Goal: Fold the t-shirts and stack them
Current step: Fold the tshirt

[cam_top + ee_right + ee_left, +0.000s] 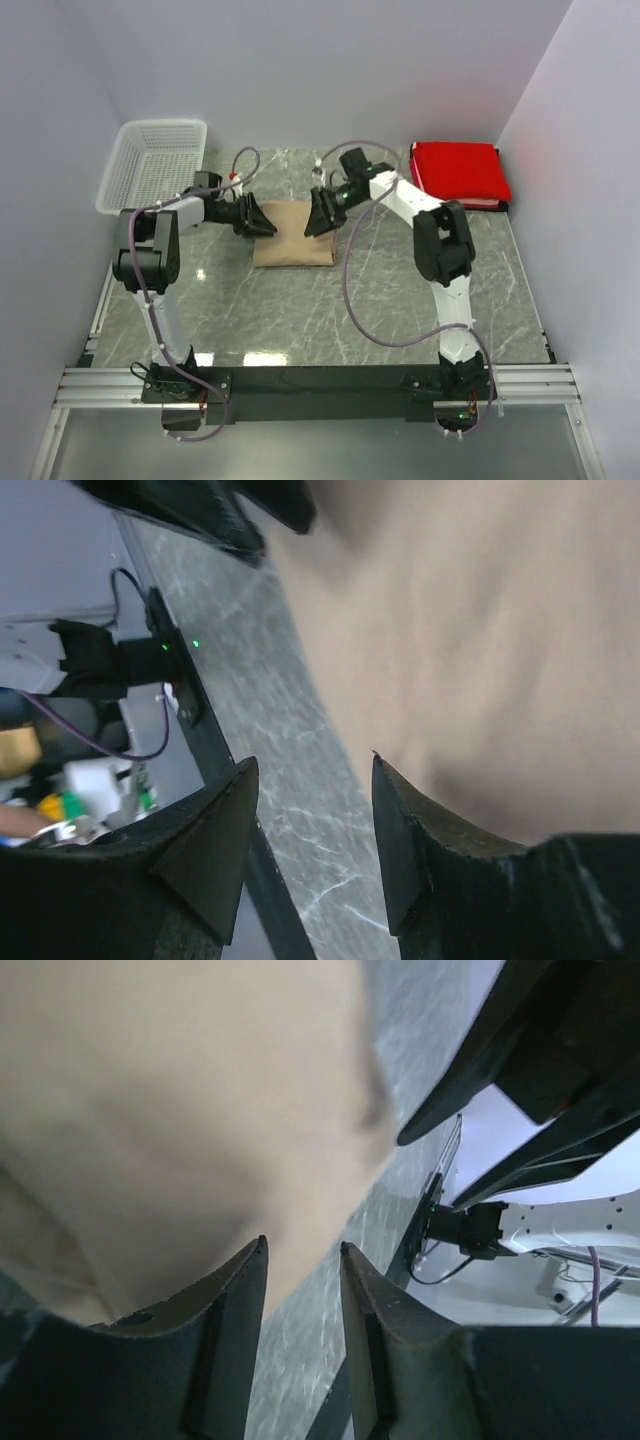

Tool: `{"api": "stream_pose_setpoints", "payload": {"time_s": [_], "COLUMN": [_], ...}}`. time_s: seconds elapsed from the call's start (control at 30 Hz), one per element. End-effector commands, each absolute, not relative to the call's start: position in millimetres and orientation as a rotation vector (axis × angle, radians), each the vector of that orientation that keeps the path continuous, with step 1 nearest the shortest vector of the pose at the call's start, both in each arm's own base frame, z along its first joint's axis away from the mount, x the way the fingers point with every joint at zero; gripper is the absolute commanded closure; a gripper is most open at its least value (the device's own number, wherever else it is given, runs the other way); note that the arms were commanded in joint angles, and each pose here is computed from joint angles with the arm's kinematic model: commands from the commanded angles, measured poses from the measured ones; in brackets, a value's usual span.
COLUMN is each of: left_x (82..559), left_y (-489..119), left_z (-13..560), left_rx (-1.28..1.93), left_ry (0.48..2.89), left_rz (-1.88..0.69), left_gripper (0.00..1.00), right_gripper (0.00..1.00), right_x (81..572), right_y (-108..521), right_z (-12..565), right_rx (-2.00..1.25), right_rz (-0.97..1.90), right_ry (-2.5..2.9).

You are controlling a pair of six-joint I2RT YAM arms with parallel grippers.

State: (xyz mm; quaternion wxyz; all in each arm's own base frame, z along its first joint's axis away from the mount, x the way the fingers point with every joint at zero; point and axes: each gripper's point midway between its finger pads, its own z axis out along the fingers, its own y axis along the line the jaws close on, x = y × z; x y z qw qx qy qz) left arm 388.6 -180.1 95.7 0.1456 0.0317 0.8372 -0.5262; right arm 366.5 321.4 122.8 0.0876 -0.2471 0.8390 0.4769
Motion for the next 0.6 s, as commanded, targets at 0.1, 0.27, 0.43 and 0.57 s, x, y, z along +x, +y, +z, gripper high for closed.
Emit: {"api": "stream_pose_setpoints", "payload": {"time_s": [0.1, 0.27, 0.43, 0.57], "left_x": [371.8, 388.0, 371.6, 344.5], "left_y": [-165.7, -158.7, -166.6, -178.4], "left_z": [22.8, 27.8, 90.9, 122.6], "left_rx": [-0.073, 0.067, 0.303, 0.386], "left_ry": [2.602, 2.554, 2.401, 2.336], "left_rz": [-1.422, -1.386, -1.502, -1.578], "left_gripper": [0.6, 0.61, 0.61, 0.62], "right_gripper": [0.44, 0.46, 0.5, 0.52], "right_x": [359.2, 380.1, 367.2, 337.4], "right_y": [296.2, 268.0, 278.0, 300.9], "right_z": [36.8, 32.5, 101.6, 139.2], "right_rx": [-0.558, -0.596, -0.75, -0.85], "right_rz": [1.324, 1.179, 1.299, 1.403], "right_ry": [2.768, 2.766, 2.586, 2.453]}}
